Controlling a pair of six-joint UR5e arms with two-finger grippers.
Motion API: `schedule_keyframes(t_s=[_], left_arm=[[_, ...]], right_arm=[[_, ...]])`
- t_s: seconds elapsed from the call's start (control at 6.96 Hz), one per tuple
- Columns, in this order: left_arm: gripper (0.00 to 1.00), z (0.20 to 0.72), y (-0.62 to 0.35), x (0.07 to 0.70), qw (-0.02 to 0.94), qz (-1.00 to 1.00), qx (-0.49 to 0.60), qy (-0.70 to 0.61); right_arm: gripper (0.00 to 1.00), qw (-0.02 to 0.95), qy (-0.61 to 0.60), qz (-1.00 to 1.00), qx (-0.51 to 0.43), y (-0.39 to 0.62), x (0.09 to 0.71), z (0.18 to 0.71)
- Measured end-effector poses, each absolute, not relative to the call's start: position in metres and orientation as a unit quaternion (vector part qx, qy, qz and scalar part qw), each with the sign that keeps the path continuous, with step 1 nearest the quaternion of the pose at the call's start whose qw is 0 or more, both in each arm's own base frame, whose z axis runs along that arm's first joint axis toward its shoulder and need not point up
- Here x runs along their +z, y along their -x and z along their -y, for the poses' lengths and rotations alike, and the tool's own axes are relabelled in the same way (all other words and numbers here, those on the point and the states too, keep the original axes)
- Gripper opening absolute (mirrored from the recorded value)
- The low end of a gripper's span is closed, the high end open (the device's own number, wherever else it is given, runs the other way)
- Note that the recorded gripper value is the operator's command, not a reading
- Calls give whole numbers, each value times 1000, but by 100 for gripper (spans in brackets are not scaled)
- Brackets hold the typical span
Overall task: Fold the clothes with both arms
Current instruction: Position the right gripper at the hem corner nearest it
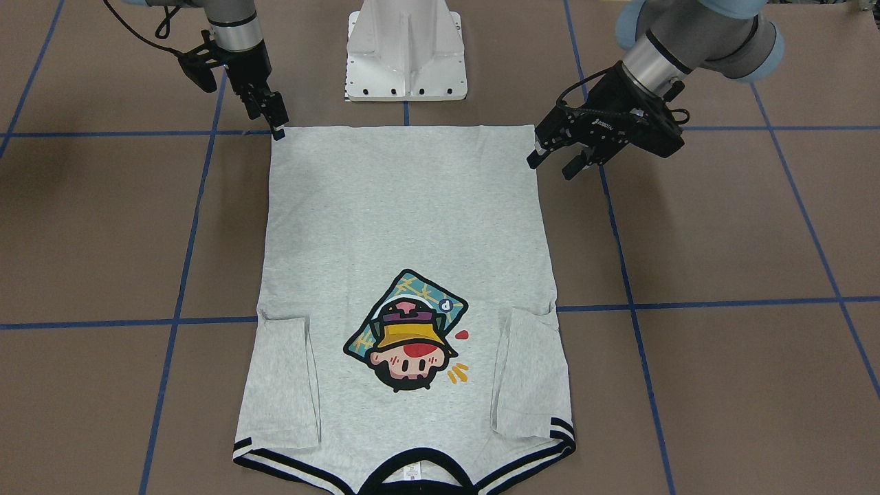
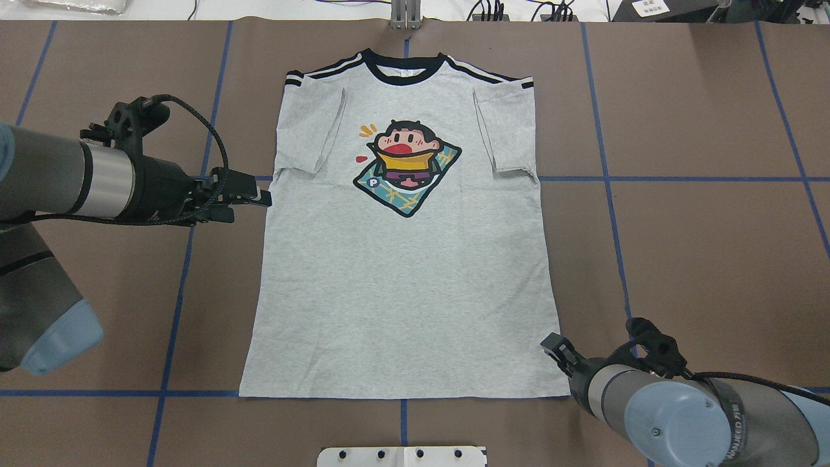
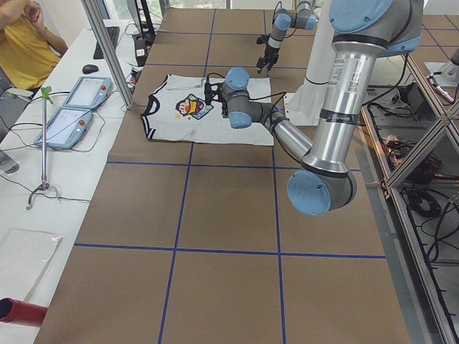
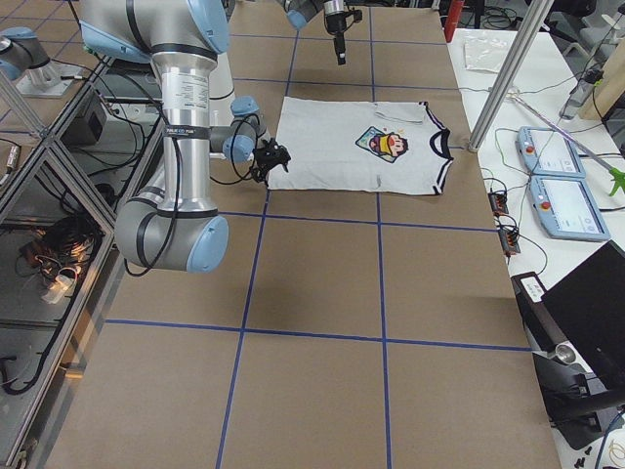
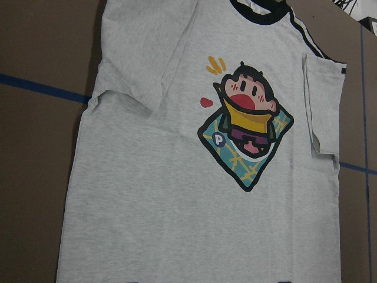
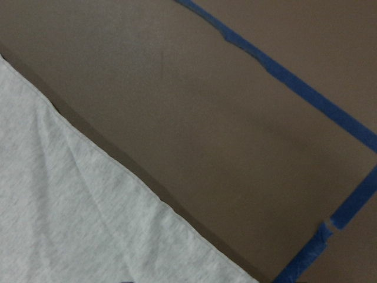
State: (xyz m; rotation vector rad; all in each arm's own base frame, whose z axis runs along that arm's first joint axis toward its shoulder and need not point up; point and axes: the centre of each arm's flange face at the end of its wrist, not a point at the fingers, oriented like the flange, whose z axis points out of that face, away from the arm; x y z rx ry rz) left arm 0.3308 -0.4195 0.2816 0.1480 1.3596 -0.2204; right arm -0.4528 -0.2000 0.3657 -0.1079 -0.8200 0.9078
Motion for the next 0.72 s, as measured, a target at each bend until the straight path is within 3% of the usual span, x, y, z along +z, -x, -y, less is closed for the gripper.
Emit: schedule_keyframes(t_s=[0.72], left_arm=[[86, 419, -330, 279, 768, -628, -101, -69]], right_arm=[[89, 828, 53, 370, 419, 475, 370, 187]])
